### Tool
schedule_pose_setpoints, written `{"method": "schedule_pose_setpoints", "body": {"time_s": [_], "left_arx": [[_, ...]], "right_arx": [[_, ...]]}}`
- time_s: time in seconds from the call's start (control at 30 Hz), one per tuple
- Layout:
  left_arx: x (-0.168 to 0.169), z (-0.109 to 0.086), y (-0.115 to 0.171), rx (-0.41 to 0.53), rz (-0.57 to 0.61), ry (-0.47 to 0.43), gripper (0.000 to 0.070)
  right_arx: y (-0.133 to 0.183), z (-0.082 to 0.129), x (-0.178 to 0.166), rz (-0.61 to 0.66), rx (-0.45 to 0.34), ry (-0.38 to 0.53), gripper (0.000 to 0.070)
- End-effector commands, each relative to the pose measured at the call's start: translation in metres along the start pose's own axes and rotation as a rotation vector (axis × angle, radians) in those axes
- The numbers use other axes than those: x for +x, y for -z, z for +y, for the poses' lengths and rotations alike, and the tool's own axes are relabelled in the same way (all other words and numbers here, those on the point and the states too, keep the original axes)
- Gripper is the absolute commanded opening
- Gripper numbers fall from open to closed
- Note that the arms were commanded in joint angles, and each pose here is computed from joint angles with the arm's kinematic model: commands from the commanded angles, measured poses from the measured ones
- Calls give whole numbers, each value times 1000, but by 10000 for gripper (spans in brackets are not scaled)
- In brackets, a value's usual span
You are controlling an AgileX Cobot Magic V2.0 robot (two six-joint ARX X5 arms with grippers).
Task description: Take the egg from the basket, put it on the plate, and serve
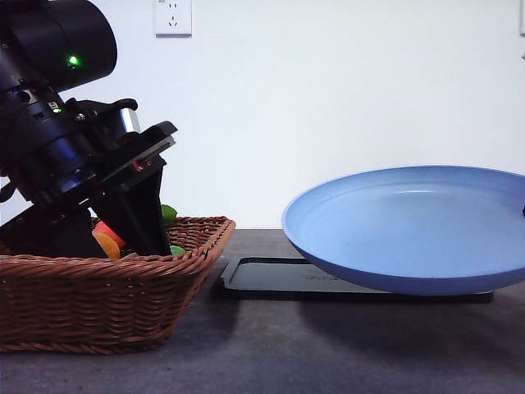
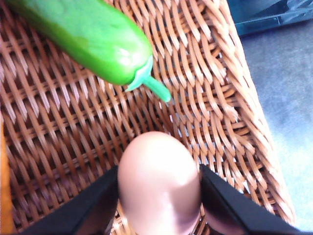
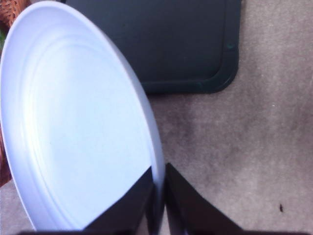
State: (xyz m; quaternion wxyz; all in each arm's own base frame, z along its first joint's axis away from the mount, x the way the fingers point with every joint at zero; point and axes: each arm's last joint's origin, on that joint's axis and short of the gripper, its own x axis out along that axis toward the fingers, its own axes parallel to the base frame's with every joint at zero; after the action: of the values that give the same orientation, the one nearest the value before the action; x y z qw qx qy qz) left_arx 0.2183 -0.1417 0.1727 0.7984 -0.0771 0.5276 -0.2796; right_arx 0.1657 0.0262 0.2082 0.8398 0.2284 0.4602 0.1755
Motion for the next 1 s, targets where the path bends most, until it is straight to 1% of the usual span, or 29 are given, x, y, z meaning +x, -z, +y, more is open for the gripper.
{"method": "schedule_pose_setpoints", "body": {"time_s": [0.0,0.13,0.2,0.27,0.33,0.43,0.53,0.63,0.7,0.73,0.8,0.9,0.97], "left_arx": [[2,-3,-4,26,-3,1,218],[-4,-7,-11,21,16,0,218],[-11,-12,-17,38,48,0,218],[-21,-20,-26,62,84,13,218],[-34,-29,-36,88,105,46,218],[-53,-49,-54,145,89,114,218],[-69,-72,-69,217,27,168,218],[-78,-98,-75,326,-33,221,218],[-76,-113,-74,392,-63,247,218],[-75,-120,-71,421,-74,247,218],[-70,-132,-66,478,-86,217,218],[-56,-149,-54,577,-74,137,218],[-44,-156,-47,633,-56,79,219]], "right_arx": [[-5,3,-2,-21,-20,-14,0],[-5,3,-2,-19,-18,-14,0],[-4,2,-2,-10,-3,-12,0],[-3,2,-1,3,5,-14,0],[-2,2,-1,15,9,-12,0],[0,3,0,36,9,-19,0],[2,6,2,70,12,-55,0],[4,9,7,110,14,-91,0],[4,11,10,128,10,-100,0],[5,11,12,137,9,-103,0],[6,12,15,155,6,-105,0],[7,13,17,173,3,-108,0],[7,14,18,175,1,-110,0]]}}
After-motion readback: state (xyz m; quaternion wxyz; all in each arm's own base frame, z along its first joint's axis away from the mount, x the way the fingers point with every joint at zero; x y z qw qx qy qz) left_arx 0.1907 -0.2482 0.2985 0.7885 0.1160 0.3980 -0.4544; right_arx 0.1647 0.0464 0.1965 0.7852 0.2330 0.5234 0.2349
